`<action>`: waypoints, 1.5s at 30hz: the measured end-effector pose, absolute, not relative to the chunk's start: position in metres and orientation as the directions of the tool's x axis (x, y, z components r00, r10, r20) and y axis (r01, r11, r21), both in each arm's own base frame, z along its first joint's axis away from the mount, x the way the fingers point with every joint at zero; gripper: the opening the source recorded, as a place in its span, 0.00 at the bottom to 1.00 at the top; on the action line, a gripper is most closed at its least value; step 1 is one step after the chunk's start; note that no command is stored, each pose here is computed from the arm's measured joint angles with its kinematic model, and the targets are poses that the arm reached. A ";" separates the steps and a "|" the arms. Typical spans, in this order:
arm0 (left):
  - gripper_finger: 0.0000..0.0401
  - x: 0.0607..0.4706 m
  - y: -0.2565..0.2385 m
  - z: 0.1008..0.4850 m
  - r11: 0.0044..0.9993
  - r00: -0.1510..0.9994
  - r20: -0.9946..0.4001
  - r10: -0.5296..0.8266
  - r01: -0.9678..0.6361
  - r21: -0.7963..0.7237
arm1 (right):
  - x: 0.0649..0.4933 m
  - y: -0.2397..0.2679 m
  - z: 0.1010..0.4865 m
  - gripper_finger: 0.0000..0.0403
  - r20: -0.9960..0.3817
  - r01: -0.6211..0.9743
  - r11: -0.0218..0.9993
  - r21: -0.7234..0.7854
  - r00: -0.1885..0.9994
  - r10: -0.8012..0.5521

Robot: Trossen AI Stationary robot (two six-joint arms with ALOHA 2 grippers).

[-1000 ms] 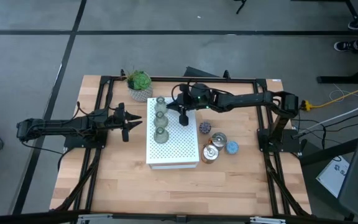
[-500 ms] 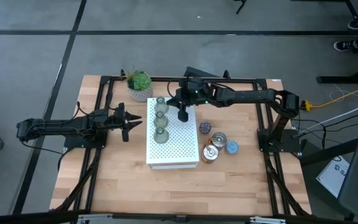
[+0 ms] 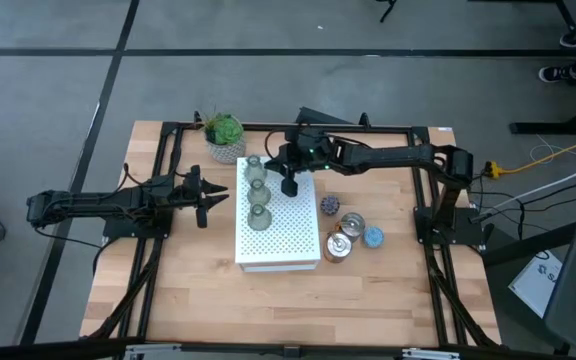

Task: Pick & Place candle stick holders
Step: Adjust the green glass candle holder on the shelf

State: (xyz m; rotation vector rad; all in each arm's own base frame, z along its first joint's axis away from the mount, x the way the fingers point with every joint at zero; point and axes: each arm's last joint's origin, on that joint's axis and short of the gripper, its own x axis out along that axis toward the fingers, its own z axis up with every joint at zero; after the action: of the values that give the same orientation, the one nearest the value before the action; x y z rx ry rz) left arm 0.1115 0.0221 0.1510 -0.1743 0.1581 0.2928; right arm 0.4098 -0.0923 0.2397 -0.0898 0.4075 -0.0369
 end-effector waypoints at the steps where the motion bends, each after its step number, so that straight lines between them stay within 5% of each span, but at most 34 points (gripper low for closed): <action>1: 0.27 0.111 0.022 0.151 0.943 0.945 -0.180 0.273 -0.300 -0.147 | 0.411 -0.092 0.237 0.10 -0.392 0.017 0.995 -0.095 0.918 -0.053; 18: 0.27 0.111 0.022 0.151 0.943 0.945 -0.179 0.272 -0.299 -0.147 | 0.397 -0.062 0.239 0.10 -0.563 -0.055 0.998 -0.025 0.826 0.031; 38: 0.27 0.111 0.022 0.151 0.943 0.945 -0.180 0.272 -0.299 -0.147 | 0.410 -0.025 0.252 0.09 -0.424 -0.080 0.995 -0.067 0.905 0.044; 45: 0.27 0.111 0.022 0.151 0.943 0.945 -0.180 0.272 -0.299 -0.147 | 0.396 -0.020 0.257 0.09 -0.511 -0.126 0.992 -0.026 0.854 0.095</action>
State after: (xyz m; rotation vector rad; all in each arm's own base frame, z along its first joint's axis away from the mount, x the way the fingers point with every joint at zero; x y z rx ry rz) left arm 0.1115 0.0221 0.1510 -0.1743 0.1585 0.2923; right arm 0.3956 -0.0204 0.2569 -0.0592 0.5342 0.1160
